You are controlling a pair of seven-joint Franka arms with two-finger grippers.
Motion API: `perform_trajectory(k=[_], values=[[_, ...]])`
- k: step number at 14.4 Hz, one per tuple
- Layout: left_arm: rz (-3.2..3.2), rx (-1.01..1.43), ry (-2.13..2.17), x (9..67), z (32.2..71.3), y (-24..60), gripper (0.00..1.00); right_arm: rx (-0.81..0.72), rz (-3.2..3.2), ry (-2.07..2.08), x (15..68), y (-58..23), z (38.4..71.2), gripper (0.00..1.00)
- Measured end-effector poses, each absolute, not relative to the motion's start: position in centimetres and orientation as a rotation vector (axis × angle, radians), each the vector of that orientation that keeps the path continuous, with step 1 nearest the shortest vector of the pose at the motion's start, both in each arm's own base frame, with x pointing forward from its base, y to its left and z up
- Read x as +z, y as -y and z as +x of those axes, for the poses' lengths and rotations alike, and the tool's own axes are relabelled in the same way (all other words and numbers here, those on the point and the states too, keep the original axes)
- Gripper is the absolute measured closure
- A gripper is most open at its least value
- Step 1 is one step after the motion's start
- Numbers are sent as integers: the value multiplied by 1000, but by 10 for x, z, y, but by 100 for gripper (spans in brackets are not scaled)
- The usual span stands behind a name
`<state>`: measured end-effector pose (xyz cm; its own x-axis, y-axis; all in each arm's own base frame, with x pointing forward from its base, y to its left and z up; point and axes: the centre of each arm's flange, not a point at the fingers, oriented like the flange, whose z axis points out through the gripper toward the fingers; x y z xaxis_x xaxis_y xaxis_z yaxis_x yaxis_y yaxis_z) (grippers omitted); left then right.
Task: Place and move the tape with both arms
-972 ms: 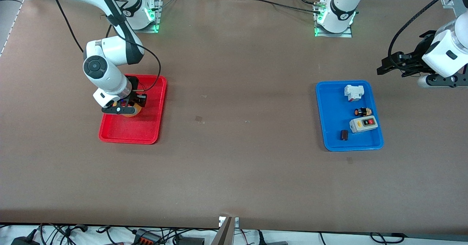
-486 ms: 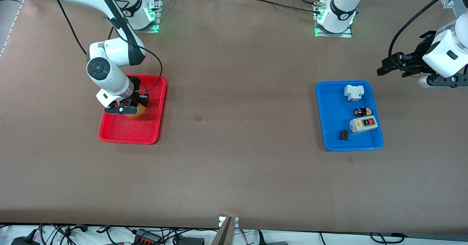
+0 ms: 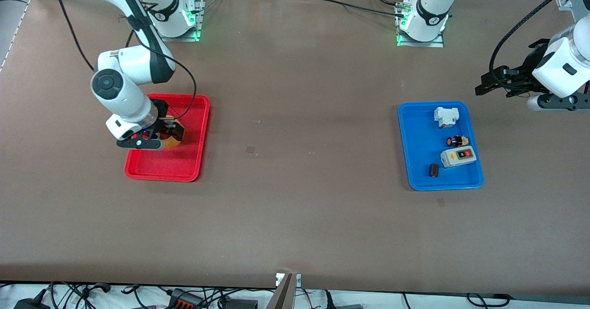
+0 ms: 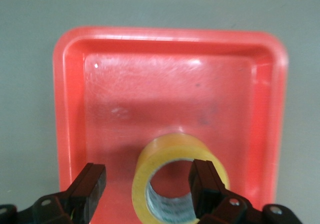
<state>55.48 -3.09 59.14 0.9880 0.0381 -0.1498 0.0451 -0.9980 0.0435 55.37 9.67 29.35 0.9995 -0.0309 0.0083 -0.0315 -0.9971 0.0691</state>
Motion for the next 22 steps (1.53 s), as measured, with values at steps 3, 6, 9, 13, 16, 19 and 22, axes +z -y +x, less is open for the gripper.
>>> perform_trajectory(k=[3,6,9,13,16,19,22], values=[[3086,-231,-64,591,555,31,0,-25,3053,58,364,-82,576,1],[3086,-232,-62,591,555,32,0,-21,3045,76,439,-53,581,1],[3086,-233,-61,591,555,32,0,-1,3041,141,498,-24,563,1],[3086,-233,-61,591,555,32,0,-1,3035,206,544,-3,535,1],[3086,-233,-61,591,555,32,0,40,3039,213,581,-3,526,1],[3086,-233,-61,591,555,32,0,25,3097,232,615,-9,532,1],[3086,-233,-59,591,555,33,0,9,3108,209,619,-11,543,1]])
